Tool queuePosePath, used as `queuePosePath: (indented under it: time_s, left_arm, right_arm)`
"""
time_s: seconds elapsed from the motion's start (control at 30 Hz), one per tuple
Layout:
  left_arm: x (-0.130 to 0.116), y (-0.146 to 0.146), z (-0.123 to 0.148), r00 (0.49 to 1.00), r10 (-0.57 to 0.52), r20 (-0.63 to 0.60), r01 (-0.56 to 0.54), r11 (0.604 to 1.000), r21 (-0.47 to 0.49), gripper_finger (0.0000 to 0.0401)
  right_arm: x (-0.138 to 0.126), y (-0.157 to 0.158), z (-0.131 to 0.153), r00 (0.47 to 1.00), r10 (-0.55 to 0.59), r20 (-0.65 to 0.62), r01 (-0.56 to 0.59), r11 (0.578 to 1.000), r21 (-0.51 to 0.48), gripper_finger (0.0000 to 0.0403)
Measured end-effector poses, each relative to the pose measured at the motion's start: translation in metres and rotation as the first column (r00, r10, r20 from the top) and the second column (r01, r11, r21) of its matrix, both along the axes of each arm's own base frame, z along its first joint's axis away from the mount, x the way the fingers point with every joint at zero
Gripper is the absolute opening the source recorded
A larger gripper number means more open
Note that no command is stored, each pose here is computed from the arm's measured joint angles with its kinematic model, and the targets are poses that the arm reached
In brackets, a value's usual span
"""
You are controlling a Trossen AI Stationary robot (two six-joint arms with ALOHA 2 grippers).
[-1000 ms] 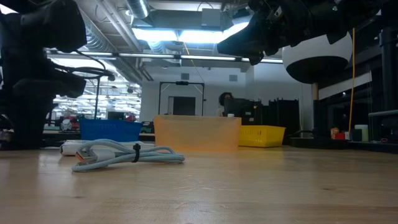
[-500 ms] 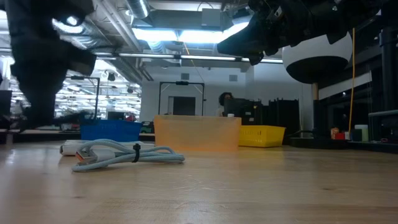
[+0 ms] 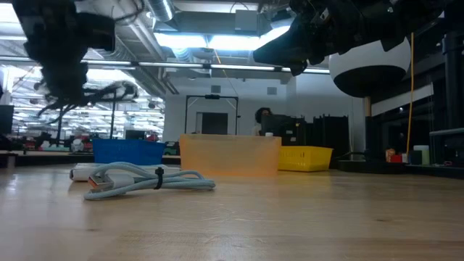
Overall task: Pick and place items into bin
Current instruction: Put the black USB cable wire into the blue basket
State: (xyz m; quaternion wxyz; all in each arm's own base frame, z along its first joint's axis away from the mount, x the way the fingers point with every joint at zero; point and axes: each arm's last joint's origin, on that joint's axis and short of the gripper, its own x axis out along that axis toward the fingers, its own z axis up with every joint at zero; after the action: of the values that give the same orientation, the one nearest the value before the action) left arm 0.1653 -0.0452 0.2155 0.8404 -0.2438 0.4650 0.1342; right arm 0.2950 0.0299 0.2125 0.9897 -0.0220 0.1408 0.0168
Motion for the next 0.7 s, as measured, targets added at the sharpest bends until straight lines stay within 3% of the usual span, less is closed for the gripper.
queuePosePath:
  time_s: [0.17, 0.33, 0.7]
  left_arm:
    - [0.000, 0.002, 0.015, 0.984, -0.073, 0.163, 0.060, 0.994, 0.087, 0.0037]
    - [0.007, 0.000, 0.027, 0.926, -0.182, 0.331, 0.130, 0.976, 0.174, 0.0036]
    - [0.014, -0.001, 0.002, 0.793, -0.296, 0.533, 0.129, 0.936, 0.327, 0.0035]
  right_arm:
    - [0.000, 0.000, 0.000, 1.000, 0.004, 0.000, -0.004, 1.000, -0.012, 0.0035]
    - [0.000, 0.000, 0.000, 1.000, 0.004, 0.000, -0.004, 1.000, -0.012, 0.0035]
    - [0.000, 0.000, 0.000, 1.000, 0.004, 0.000, -0.004, 1.000, -0.011, 0.0035]
